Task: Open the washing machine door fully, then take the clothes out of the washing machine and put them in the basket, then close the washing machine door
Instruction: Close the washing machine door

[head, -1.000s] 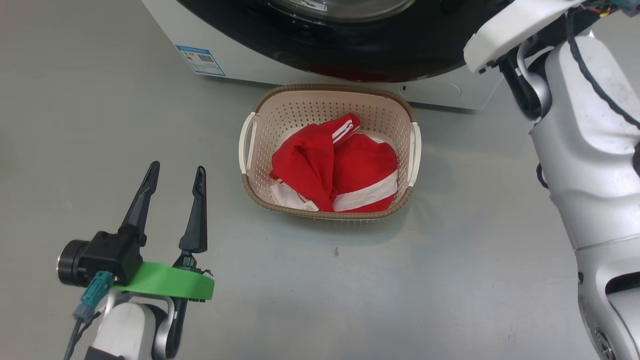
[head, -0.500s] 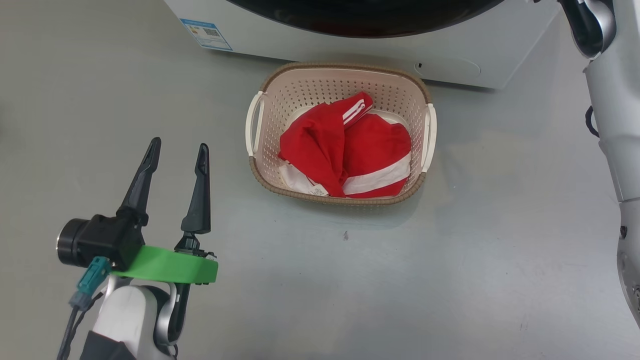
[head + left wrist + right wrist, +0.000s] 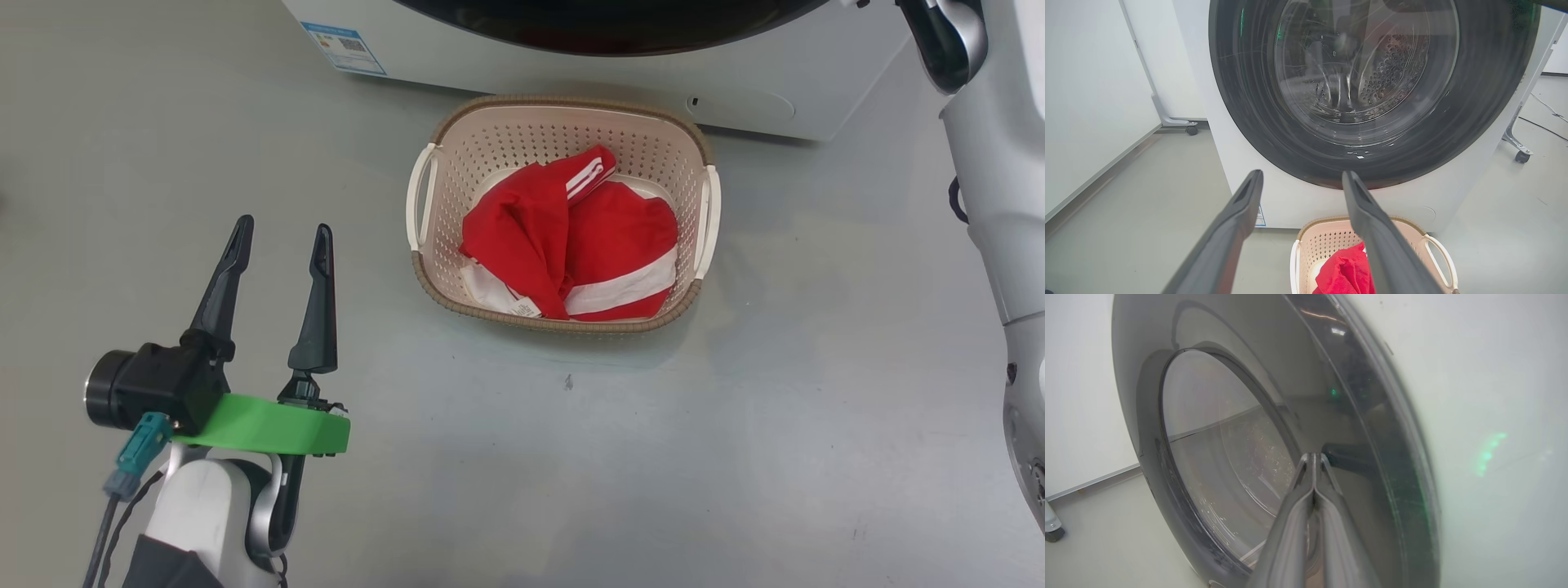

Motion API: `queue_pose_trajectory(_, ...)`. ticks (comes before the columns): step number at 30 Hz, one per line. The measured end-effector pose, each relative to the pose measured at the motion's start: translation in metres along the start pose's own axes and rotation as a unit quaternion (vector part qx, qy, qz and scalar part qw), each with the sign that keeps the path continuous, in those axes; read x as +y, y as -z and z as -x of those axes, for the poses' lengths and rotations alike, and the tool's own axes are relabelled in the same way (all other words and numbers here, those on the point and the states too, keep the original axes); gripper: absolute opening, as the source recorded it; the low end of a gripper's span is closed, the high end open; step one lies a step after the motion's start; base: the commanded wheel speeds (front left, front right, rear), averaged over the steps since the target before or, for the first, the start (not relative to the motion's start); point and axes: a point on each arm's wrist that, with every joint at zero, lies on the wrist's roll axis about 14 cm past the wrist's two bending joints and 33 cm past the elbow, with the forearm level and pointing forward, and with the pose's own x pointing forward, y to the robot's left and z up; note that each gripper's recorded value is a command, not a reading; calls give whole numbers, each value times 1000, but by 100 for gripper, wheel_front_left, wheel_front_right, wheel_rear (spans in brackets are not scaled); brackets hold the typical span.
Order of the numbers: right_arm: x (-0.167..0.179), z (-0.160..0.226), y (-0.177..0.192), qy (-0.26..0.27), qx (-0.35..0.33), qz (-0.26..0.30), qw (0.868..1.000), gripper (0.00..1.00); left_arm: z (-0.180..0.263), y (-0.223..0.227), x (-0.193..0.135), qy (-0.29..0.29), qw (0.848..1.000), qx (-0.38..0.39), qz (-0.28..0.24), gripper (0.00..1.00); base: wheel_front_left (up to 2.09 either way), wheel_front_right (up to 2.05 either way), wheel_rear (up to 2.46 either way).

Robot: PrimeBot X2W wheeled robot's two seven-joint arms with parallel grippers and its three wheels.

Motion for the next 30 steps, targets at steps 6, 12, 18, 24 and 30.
queue_pose_trajectory(6,2,4,-11,4,-20,-1,1000,0,0,-4,-4,7,1000,-6,-1,100,0,0,0)
queue_pose_trajectory(12,8,18,-8,8,-20,-19,1000,0,0,-8,-8,12,1000,-12,0,100,0,0,0)
queue_pose_trajectory(18,19,47,19,14,12,-47,999,23,1,-15,-13,19,1000,-21,6,100,0,0,0)
queue_pose_trajectory(24,21,80,41,33,43,-71,996,100,0,-16,-22,31,999,-24,14,100,0,0,0)
queue_pose_trajectory(30,20,120,52,56,64,-82,993,100,6,-13,-32,44,999,-17,17,100,0,0,0)
